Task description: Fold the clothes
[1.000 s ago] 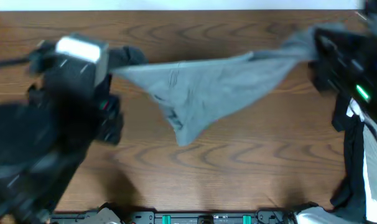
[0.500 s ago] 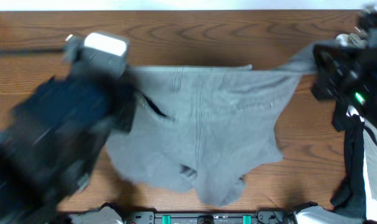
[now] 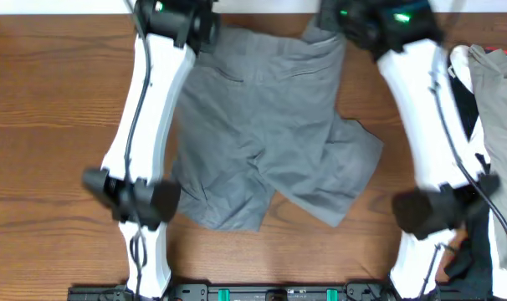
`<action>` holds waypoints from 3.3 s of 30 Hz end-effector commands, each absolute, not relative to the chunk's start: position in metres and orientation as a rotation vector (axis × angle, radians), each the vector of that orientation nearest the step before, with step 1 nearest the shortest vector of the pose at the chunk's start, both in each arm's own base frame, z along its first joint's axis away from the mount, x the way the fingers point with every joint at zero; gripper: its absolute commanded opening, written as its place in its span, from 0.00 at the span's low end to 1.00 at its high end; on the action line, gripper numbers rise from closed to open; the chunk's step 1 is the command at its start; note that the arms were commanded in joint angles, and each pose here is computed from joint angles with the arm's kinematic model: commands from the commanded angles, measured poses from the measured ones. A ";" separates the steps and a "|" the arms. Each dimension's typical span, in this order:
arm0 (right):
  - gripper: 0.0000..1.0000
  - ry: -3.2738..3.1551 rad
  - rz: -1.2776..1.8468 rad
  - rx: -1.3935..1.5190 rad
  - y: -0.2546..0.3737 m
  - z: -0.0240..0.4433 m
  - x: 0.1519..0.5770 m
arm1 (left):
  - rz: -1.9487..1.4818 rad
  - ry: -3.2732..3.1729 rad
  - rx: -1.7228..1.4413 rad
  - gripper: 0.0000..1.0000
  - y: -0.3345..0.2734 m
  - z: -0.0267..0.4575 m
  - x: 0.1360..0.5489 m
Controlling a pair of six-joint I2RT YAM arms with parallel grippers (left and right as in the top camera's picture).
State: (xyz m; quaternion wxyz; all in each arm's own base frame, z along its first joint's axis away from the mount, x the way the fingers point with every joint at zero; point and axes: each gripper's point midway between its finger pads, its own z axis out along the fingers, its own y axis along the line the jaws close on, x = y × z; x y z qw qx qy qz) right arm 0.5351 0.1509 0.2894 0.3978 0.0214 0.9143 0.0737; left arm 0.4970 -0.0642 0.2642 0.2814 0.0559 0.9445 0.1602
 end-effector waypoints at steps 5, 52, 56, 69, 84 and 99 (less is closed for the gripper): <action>0.88 2.495 0.065 0.137 0.100 0.243 0.525 | 0.436 2.562 -0.047 0.57 0.007 0.285 0.477; 0.01 3.218 -0.383 0.346 -0.032 0.038 0.359 | 0.174 2.722 -0.172 0.60 0.031 0.320 0.377; 0.01 3.058 -0.568 0.537 -0.077 0.098 0.368 | 0.174 2.720 -0.172 0.60 0.031 0.320 0.377; 0.57 2.824 0.867 -0.443 0.174 0.141 0.390 | 0.174 2.724 -0.173 0.61 0.031 0.319 0.376; 0.22 3.037 0.249 -1.182 0.263 -0.020 0.316 | 0.173 2.731 -0.182 0.61 0.031 0.319 0.374; 0.20 3.130 -1.051 -0.164 0.009 -0.005 0.376 | 0.111 2.724 -0.168 0.61 0.023 0.319 0.377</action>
